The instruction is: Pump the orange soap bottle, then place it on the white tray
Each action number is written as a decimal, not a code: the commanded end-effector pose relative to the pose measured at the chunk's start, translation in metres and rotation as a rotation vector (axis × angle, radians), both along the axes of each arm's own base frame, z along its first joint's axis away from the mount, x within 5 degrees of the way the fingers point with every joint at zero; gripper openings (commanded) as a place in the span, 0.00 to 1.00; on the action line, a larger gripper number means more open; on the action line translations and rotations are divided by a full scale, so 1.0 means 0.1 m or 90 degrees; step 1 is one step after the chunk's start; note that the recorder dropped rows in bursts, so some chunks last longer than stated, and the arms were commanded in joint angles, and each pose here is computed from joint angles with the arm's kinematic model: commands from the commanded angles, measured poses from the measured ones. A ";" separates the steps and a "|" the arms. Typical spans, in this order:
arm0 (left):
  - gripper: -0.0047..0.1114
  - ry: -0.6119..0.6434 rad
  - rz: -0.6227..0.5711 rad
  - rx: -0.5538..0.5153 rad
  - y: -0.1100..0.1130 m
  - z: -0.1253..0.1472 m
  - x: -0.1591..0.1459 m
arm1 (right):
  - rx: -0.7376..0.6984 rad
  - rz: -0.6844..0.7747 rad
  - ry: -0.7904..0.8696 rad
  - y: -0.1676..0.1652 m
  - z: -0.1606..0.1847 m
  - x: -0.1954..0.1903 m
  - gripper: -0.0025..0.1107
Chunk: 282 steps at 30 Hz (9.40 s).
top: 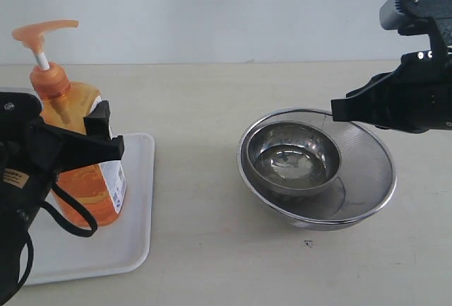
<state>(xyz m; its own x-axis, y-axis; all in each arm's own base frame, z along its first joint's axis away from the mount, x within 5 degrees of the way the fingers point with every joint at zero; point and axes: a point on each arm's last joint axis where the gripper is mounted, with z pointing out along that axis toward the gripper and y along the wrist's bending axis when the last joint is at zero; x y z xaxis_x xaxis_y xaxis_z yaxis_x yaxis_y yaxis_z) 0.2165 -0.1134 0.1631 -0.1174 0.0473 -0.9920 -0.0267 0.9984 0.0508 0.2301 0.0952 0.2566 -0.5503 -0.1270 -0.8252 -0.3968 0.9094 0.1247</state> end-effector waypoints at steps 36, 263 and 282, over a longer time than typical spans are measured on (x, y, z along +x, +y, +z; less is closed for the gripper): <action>0.96 0.151 -0.110 -0.049 0.00 0.30 -0.23 | -0.002 0.005 -0.003 0.00 0.01 -0.02 0.02; 0.08 0.461 -0.013 -0.064 1.15 -0.69 0.48 | -0.004 0.019 0.008 0.01 0.00 -0.03 0.02; 0.08 0.439 -0.039 -0.091 1.04 -0.54 0.48 | -0.004 0.019 0.008 0.01 0.00 -0.03 0.02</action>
